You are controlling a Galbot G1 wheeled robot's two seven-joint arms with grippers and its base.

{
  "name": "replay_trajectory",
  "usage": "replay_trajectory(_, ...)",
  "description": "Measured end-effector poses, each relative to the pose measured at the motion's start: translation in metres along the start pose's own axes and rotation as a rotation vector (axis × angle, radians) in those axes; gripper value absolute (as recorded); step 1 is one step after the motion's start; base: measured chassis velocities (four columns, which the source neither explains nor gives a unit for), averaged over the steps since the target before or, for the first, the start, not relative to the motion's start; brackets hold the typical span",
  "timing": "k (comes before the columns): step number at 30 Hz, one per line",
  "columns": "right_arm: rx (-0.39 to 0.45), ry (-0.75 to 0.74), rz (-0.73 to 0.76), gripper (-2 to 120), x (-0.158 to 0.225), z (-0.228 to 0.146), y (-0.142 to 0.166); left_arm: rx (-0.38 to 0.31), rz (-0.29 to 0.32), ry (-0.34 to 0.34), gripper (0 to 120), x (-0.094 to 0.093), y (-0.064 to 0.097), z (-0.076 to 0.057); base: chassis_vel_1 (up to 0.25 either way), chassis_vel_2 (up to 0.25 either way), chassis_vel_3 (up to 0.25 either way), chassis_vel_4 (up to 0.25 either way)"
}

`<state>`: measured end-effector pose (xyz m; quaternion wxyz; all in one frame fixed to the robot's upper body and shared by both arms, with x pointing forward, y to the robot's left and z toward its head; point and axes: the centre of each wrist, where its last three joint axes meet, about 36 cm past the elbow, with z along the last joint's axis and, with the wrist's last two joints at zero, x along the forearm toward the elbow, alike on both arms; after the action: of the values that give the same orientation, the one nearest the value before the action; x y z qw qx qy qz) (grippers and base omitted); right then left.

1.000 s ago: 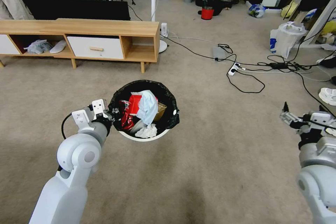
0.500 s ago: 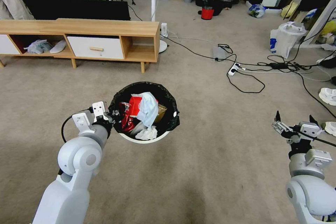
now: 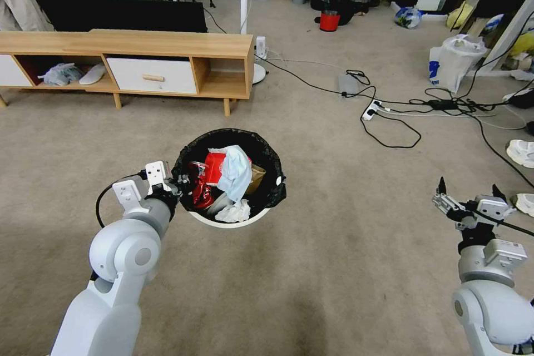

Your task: Pick up the trash bin and place the garbage on the floor into it.

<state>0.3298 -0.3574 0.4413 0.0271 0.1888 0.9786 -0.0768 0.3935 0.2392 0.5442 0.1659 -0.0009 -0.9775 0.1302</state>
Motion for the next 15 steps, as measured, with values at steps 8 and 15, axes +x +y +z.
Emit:
replay_trajectory(8, -0.002, 0.001, -0.001, 100, -0.0016, 0.0010, 0.0009, 0.000, 0.001, -0.002, 2, -0.0001, 0.0001, -0.0008, 0.000, 0.000, 0.000, 0.000)
replay_trajectory(15, -0.004, 0.004, -0.010, 100, -0.0016, 0.0024, 0.0029, 0.005, 0.001, -0.003, 2, -0.0002, -0.0006, -0.0007, 0.000, 0.000, 0.000, 0.000)
